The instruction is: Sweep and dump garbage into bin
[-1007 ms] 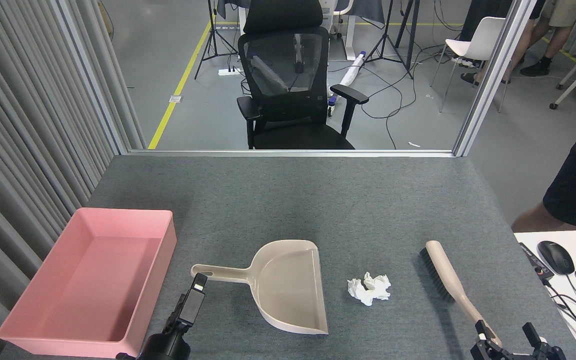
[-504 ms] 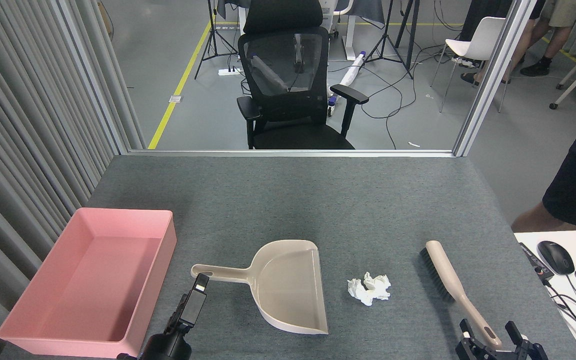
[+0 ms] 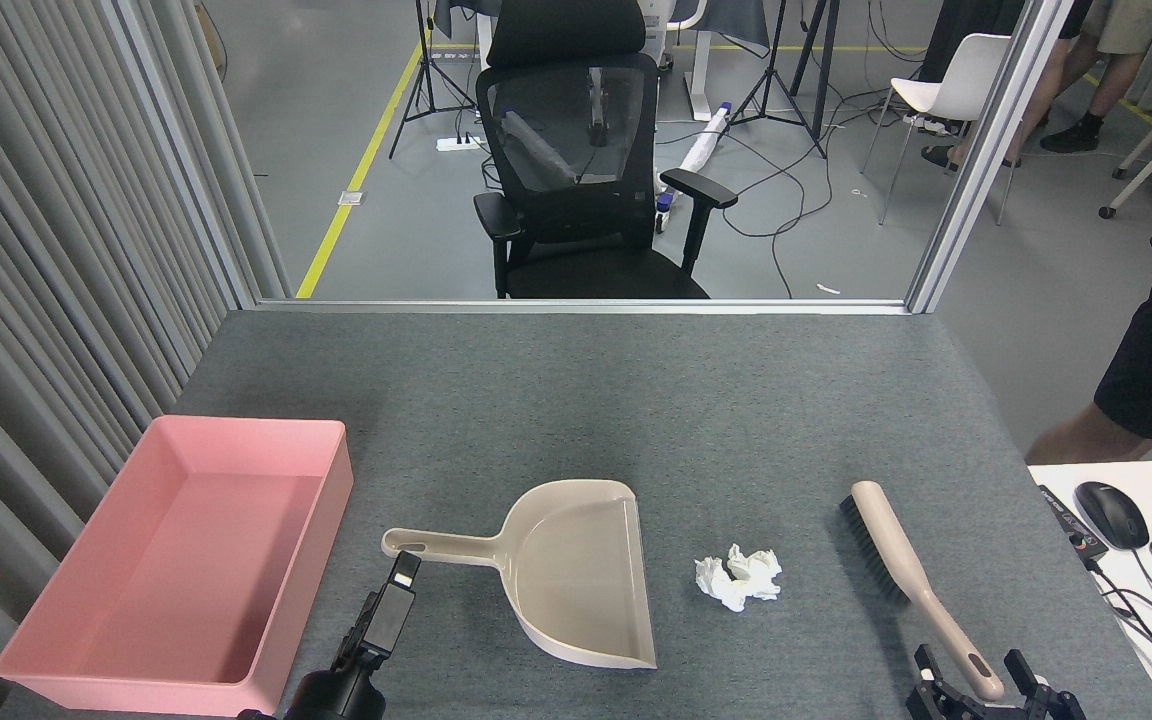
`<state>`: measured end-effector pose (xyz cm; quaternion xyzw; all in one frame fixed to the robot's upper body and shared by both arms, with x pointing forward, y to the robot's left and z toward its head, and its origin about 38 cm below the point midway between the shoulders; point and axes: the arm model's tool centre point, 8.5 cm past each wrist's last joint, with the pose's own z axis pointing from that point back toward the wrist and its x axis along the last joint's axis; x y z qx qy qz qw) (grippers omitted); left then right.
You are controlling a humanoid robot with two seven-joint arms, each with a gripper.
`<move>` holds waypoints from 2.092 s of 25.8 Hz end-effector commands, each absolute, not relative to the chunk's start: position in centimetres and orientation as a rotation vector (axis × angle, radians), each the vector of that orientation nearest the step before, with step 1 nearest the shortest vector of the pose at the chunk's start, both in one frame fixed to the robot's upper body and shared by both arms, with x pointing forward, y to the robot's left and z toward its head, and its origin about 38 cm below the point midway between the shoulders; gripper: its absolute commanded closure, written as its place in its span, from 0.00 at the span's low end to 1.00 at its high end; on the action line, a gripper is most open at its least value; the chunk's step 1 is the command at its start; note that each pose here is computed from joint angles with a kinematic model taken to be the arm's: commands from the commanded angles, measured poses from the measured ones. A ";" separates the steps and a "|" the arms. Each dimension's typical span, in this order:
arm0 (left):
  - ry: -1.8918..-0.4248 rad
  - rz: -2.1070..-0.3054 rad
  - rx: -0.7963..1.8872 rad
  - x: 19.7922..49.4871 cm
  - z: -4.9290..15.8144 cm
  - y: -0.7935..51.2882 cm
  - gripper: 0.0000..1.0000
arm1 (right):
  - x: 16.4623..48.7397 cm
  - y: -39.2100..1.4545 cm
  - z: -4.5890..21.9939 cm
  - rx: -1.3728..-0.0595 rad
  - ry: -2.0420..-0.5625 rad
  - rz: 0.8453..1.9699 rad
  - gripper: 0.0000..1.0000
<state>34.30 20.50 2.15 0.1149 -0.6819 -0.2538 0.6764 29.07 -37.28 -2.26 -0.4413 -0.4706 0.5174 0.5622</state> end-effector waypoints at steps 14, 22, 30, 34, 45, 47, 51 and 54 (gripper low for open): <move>-1.532 -0.572 0.254 34.3 2.0 20.4 0.00 | 29.7 -37.3 -2.6 -1.045 -1.087 1.252 0.15; -1.534 -0.571 0.258 34.3 2.1 20.4 0.00 | 29.9 -37.2 -2.4 -1.049 -1.095 1.251 0.26; -1.535 -0.571 0.258 34.4 2.2 20.4 0.00 | 30.2 -37.2 -2.2 -1.052 -1.099 1.249 0.26; -1.537 -0.571 0.259 34.4 2.2 20.5 0.00 | 30.2 -37.1 -2.3 -1.049 -1.101 1.250 0.26; -1.537 -0.572 0.258 34.4 2.2 20.4 0.00 | 30.3 -37.1 -2.1 -1.049 -1.108 1.244 0.23; -1.537 -0.572 0.258 34.4 2.2 20.4 0.00 | 30.3 -37.3 -2.0 -1.053 -1.106 1.245 0.23; -1.535 -0.574 0.255 34.3 2.1 20.4 0.00 | 30.3 -37.2 -2.0 -1.053 -1.108 1.243 0.25; -1.533 -0.572 0.255 34.3 2.1 20.4 0.00 | 30.3 -37.1 -2.1 -1.050 -1.110 1.242 0.33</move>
